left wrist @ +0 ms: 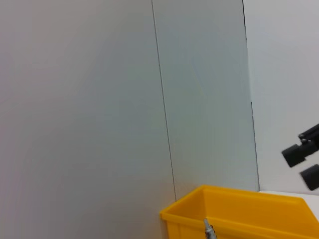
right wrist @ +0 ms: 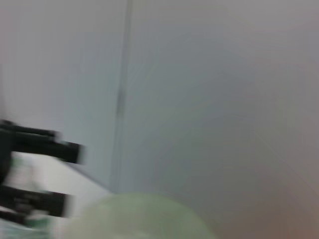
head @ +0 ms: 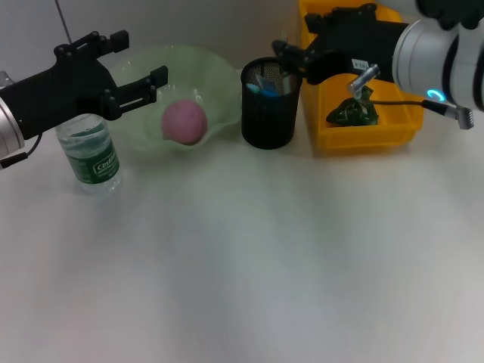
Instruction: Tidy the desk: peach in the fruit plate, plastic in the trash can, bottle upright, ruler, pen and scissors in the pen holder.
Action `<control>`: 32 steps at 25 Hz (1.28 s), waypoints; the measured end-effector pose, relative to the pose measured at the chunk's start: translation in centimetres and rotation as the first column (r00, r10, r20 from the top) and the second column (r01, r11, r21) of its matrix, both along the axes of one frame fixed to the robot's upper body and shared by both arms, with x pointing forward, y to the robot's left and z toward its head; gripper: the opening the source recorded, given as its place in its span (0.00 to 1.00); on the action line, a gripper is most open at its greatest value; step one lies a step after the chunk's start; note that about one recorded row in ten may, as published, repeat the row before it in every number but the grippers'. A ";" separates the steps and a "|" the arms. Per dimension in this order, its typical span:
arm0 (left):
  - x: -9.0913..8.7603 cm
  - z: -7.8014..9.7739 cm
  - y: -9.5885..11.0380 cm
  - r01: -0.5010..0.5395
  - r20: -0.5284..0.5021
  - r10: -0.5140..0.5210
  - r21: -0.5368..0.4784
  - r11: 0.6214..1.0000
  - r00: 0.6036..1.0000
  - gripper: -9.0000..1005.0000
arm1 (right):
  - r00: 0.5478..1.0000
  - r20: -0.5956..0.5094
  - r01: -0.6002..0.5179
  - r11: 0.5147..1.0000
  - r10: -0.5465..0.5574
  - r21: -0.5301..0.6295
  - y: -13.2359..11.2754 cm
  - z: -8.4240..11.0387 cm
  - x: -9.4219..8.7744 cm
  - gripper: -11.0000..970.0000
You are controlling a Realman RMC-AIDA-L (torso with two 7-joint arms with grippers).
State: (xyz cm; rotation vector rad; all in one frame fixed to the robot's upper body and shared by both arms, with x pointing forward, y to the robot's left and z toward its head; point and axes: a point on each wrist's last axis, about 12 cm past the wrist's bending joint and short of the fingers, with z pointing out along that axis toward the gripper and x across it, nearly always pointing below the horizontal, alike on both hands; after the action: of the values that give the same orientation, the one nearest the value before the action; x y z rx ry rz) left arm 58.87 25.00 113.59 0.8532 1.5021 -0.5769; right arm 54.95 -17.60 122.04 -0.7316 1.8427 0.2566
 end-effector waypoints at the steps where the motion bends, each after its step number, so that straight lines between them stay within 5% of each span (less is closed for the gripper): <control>1: 0.0 0.0 0.0 0.000 0.000 0.000 0.000 1.000 1.000 0.80 | 1.000 -0.004 -0.029 0.999 0.029 0.018 -0.2 0.2 -0.2 0.56; 12: -0.1 0.1 -0.2 0.013 0.003 -0.013 -0.005 1.000 1.000 0.80 | 0.970 0.050 -0.241 0.907 0.238 0.346 -6.5 0.5 -2.8 0.56; 22: -0.6 0.2 -0.4 0.080 -0.005 -0.080 0.000 0.997 0.997 0.80 | 0.932 0.088 -0.351 0.814 0.352 0.463 -16.7 -2.2 -5.1 0.56; 32: -4.9 0.1 2.1 0.369 -0.048 -0.368 0.028 0.929 0.929 0.80 | 0.863 -0.044 -0.461 0.819 0.504 0.341 -16.1 -4.0 -4.1 0.56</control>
State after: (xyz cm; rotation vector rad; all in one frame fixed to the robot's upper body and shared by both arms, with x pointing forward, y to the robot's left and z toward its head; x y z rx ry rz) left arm 53.98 27.12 113.69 1.1712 1.3998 -0.8491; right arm 50.88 -33.74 118.06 -0.9616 1.6508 0.9378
